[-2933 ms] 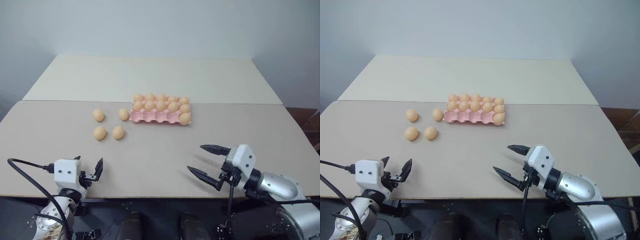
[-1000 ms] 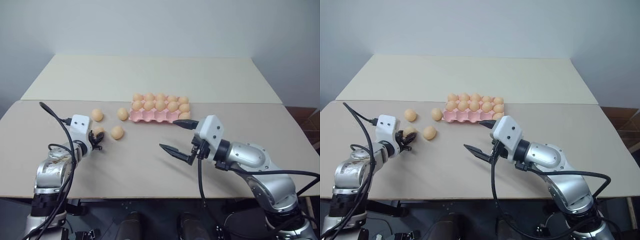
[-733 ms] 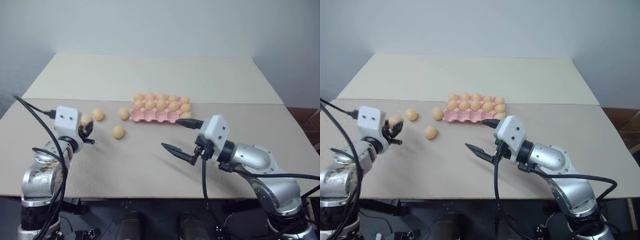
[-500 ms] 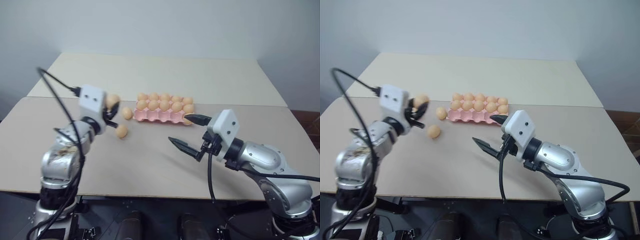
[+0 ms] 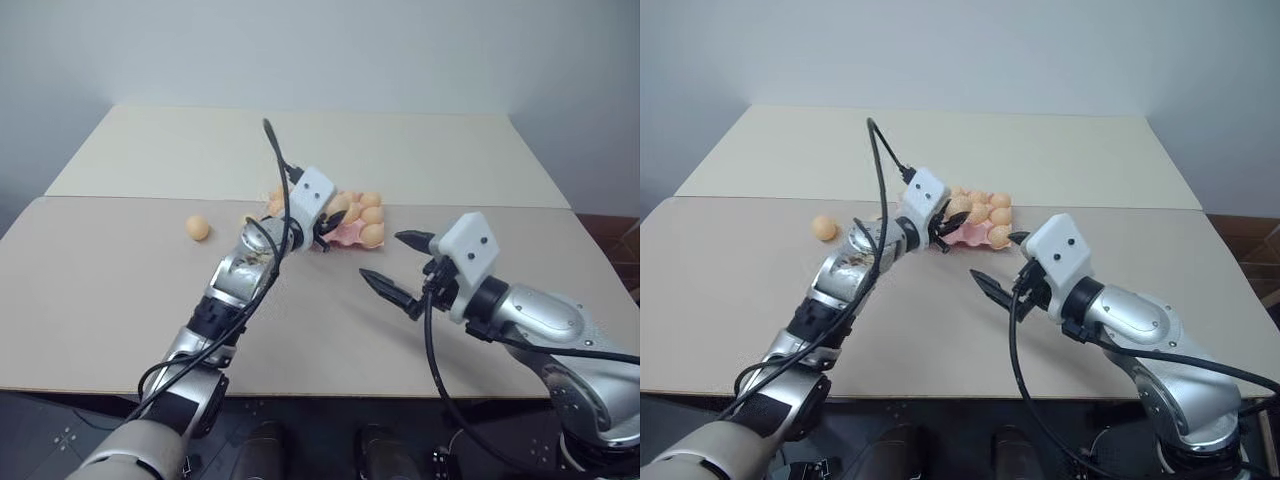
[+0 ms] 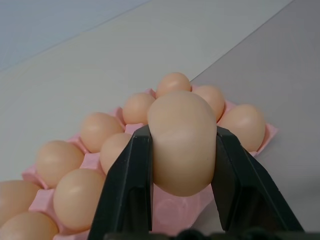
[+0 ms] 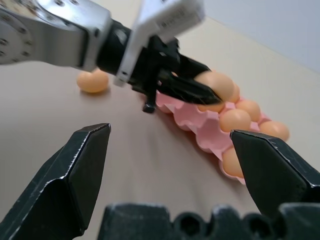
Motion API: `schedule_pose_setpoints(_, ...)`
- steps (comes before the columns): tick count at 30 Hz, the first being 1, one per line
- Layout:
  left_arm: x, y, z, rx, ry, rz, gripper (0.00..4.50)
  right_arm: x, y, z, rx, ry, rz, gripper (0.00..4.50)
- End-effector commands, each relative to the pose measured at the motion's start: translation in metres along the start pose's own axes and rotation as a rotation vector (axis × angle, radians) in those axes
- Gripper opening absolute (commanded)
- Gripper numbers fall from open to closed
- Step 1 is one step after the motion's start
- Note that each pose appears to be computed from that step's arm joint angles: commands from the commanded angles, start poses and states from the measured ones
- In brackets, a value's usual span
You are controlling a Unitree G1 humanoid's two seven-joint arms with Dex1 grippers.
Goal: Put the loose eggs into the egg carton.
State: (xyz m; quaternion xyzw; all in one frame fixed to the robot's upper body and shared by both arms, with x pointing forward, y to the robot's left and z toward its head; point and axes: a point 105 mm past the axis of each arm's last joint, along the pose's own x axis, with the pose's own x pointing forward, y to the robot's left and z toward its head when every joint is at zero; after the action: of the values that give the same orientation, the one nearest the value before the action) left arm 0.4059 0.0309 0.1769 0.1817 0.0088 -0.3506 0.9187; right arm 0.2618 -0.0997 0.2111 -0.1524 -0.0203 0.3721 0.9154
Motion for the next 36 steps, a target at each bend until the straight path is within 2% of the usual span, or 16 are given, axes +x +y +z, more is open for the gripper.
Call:
schedule_pose_setpoints(1, 0.007, -0.003, 0.009, 0.048, -0.010, -0.025, 1.22, -0.004, -0.006, 0.012, -0.048, -0.041, -0.049, 4.50)
schedule_pose_setpoints(24, 0.041, -0.019, -0.007, 0.087, 0.053, -0.064, 1.22, -0.002, -0.010, 0.018, -0.051, -0.052, -0.082, 4.50)
schedule_pose_setpoints(34, 0.040, -0.015, 0.002, 0.096, 0.037, -0.037, 4.36, -0.003, -0.010, 0.016, -0.048, -0.042, -0.078, 4.50)
schedule_pose_setpoints(36, 0.036, -0.010, 0.008, 0.092, 0.015, -0.012, 4.36, -0.003, -0.011, 0.017, -0.049, -0.042, -0.080, 4.50)
